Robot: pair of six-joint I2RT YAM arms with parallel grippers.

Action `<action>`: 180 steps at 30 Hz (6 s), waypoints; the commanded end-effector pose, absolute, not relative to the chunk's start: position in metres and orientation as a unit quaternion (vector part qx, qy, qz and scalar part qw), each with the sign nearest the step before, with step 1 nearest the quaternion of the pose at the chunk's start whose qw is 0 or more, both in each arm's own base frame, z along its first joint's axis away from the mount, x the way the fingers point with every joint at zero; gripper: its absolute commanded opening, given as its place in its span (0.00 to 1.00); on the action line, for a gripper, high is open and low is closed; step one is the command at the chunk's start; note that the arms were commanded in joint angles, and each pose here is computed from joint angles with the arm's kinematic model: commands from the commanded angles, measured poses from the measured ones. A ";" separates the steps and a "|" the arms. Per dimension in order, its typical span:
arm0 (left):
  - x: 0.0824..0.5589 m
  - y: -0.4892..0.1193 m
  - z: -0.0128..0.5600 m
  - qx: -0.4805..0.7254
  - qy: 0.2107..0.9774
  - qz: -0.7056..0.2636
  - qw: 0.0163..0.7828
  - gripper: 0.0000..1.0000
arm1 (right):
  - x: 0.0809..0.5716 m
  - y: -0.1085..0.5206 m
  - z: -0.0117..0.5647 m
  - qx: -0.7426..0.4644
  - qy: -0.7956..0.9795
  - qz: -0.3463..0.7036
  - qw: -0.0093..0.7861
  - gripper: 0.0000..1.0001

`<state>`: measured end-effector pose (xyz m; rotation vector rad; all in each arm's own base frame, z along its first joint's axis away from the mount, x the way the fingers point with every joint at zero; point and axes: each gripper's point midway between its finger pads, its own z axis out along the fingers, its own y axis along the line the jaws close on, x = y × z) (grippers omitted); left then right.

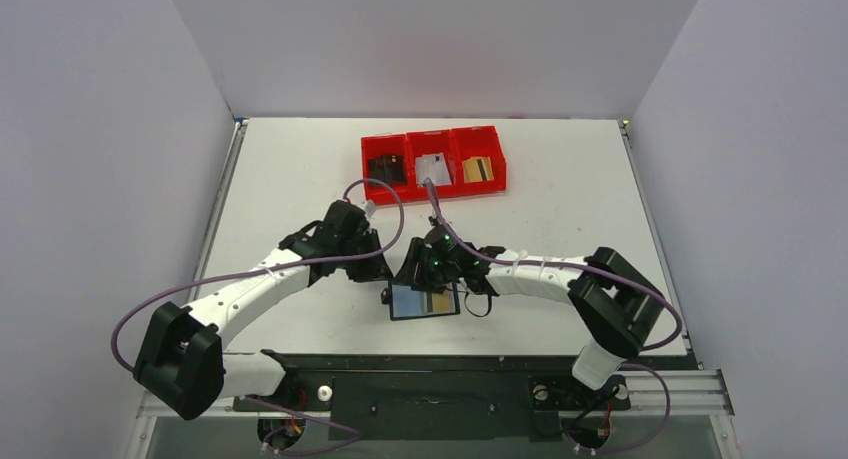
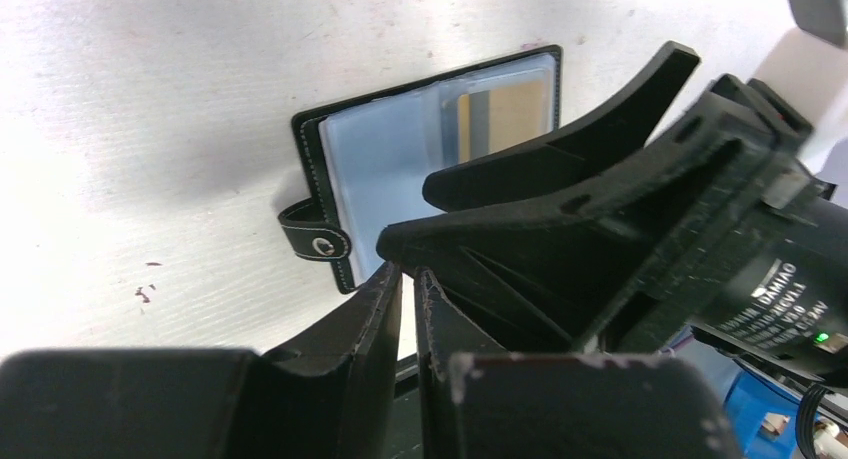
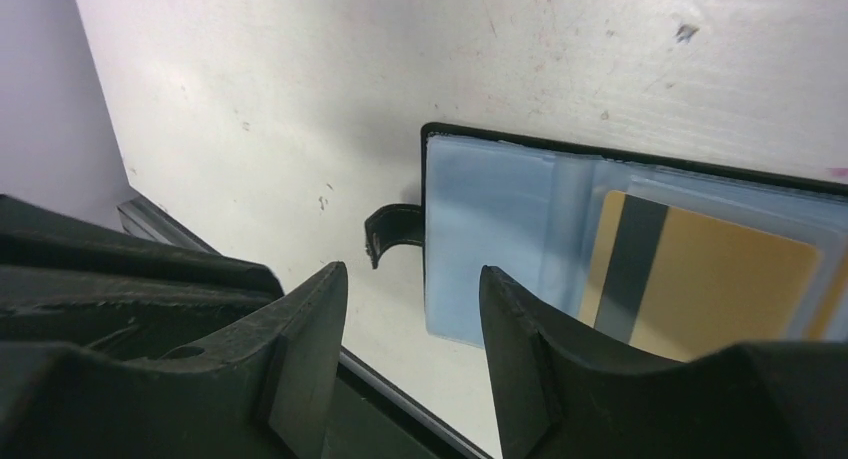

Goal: Take the credit cards out of the card holder
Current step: Remove the credit card from the card holder.

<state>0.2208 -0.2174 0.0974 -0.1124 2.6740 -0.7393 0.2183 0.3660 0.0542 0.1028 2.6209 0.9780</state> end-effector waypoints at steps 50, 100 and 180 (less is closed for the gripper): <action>0.214 -0.294 0.041 -0.009 0.931 -0.354 0.092 0.26 | 0.211 0.271 0.025 0.015 0.960 0.115 0.257 0.13; 0.207 -0.282 0.035 -0.028 0.915 -0.392 0.090 0.00 | 0.196 0.245 -0.018 0.026 0.973 0.044 0.224 0.00; 0.199 -0.224 0.032 -0.046 0.950 -0.297 0.081 0.00 | 0.203 0.212 -0.025 0.085 0.969 0.037 0.228 0.00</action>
